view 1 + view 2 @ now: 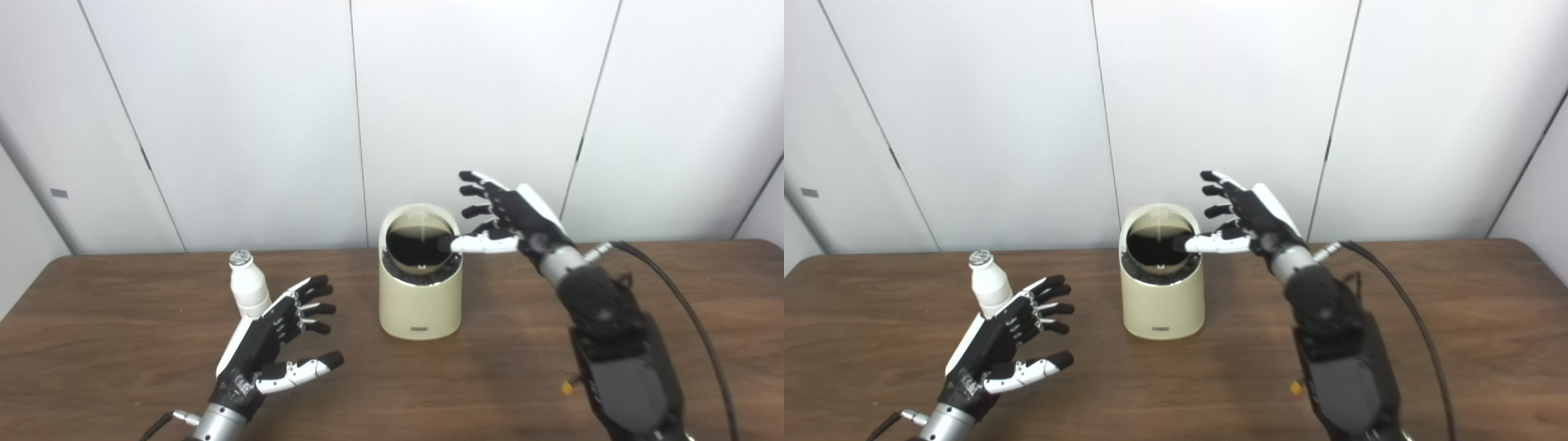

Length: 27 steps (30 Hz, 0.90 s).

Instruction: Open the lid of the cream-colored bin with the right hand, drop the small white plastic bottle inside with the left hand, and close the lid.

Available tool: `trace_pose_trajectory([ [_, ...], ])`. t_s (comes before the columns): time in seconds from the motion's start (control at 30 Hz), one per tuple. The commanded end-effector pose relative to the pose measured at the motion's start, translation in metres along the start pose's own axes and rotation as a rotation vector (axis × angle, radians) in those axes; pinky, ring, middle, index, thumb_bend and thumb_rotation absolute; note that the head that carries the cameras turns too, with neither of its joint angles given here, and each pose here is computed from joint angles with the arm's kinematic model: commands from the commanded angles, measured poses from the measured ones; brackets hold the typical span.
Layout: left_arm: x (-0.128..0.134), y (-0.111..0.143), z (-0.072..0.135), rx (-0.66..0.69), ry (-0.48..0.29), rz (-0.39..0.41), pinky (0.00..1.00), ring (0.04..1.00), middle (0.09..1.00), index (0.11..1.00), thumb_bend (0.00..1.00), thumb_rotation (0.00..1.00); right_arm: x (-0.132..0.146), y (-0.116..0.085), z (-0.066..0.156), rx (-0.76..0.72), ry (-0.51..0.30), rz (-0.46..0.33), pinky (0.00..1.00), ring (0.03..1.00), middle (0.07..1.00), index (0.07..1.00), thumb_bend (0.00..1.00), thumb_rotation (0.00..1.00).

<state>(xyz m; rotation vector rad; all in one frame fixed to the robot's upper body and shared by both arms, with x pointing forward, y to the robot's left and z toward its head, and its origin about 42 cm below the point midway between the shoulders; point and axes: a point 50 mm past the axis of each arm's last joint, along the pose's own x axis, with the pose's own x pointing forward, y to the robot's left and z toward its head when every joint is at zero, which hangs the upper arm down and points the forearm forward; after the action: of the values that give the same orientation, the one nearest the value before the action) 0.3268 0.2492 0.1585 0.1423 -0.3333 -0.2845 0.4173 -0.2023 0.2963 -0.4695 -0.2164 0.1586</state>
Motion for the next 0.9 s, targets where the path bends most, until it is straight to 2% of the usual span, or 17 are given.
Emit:
trace_pose_trajectory([
  [0.0, 0.01, 0.005, 0.014, 0.017, -0.065, -0.001, 0.66, 0.774, 0.855, 0.883, 0.77, 0.18, -0.014, -0.006, 0.005, 0.043, -0.105, -0.033, 0.65, 0.771, 0.859, 0.897, 0.76, 0.35],
  [0.13, 0.011, 0.007, 0.011, 0.019, -0.062, -0.004, 0.65, 0.768, 0.857, 0.884, 0.77, 0.19, -0.049, -0.005, -0.027, 0.137, -0.119, -0.029, 0.72, 0.844, 0.908, 0.93, 0.75, 0.4],
  [0.23, 0.012, 0.009, 0.01, 0.037, -0.05, -0.011, 0.64, 0.767, 0.856, 0.879, 0.76, 0.18, -0.076, 0.0, -0.057, 0.163, -0.106, -0.05, 0.75, 0.865, 0.917, 0.929, 0.75, 0.39],
  [0.4, 0.013, 0.009, 0.008, 0.039, -0.049, -0.007, 0.64, 0.764, 0.851, 0.872, 0.76, 0.18, -0.097, 0.012, -0.081, 0.16, -0.13, -0.061, 0.8, 0.871, 0.919, 0.921, 0.8, 0.39],
  [0.6, 0.013, 0.009, 0.007, 0.036, -0.067, 0.002, 0.64, 0.756, 0.833, 0.865, 0.74, 0.15, -0.106, 0.021, -0.099, 0.166, -0.161, -0.093, 0.81, 0.861, 0.916, 0.92, 0.8, 0.35],
  [0.87, 0.014, 0.001, 0.007, 0.034, -0.066, 0.005, 0.62, 0.728, 0.813, 0.864, 0.76, 0.15, -0.103, 0.018, -0.113, 0.187, -0.175, -0.122, 0.82, 0.87, 0.924, 0.936, 0.81, 0.36],
])
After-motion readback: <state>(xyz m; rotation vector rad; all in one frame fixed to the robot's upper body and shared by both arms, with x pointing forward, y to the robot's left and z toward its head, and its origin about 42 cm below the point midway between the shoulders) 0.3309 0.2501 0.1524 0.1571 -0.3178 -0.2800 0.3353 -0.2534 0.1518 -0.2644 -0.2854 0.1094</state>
